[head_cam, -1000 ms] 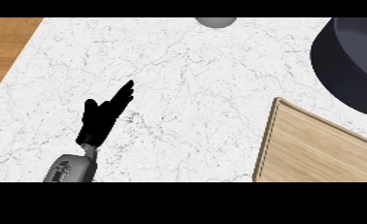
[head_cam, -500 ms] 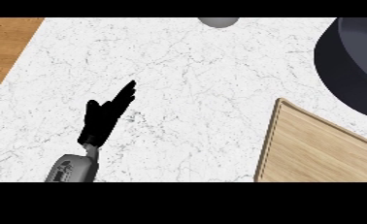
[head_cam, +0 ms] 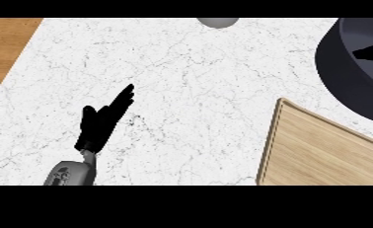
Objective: Pick the tomato from the tray and place it in the pot
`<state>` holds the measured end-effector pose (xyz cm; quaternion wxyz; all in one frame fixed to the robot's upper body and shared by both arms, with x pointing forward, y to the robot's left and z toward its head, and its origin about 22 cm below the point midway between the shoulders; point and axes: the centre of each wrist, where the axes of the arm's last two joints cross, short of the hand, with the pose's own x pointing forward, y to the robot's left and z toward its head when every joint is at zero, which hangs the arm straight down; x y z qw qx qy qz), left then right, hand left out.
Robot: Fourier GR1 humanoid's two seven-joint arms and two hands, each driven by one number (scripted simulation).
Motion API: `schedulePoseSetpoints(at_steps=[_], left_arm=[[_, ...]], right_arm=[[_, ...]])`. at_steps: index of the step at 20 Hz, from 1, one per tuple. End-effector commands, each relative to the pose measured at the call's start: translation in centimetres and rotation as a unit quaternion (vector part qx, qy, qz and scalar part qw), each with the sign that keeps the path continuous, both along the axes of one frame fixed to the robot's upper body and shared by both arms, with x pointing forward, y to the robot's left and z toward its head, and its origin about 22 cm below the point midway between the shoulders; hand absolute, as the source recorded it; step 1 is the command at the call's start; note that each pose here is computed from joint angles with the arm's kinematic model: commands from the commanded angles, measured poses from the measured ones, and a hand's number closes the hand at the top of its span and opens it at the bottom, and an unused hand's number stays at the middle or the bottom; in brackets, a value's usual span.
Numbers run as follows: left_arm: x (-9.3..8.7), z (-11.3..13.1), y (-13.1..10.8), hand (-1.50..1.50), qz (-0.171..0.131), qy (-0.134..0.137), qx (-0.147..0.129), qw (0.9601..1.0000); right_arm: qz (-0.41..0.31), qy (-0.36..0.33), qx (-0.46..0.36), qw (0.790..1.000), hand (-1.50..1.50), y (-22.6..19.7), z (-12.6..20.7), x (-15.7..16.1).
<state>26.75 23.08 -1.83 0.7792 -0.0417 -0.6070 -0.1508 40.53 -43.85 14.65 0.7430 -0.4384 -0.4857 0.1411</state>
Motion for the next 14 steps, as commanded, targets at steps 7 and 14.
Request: schedulePoseSetpoints(at_steps=[7, 14], left_arm=[[-0.4, -0.4, 0.3, 0.0, 0.002, 0.01, 0.004, 0.9999], [-0.4, -0.9, -0.1, 0.0, 0.017, 0.011, 0.0, 0.9998]], right_arm=[[-0.158, -0.269, 0.094, 0.945, -1.5, -4.4, 3.7, -2.2], [-0.162, -0.35, 0.123, 0.915, -1.5, -9.1, 2.6, -6.5]])
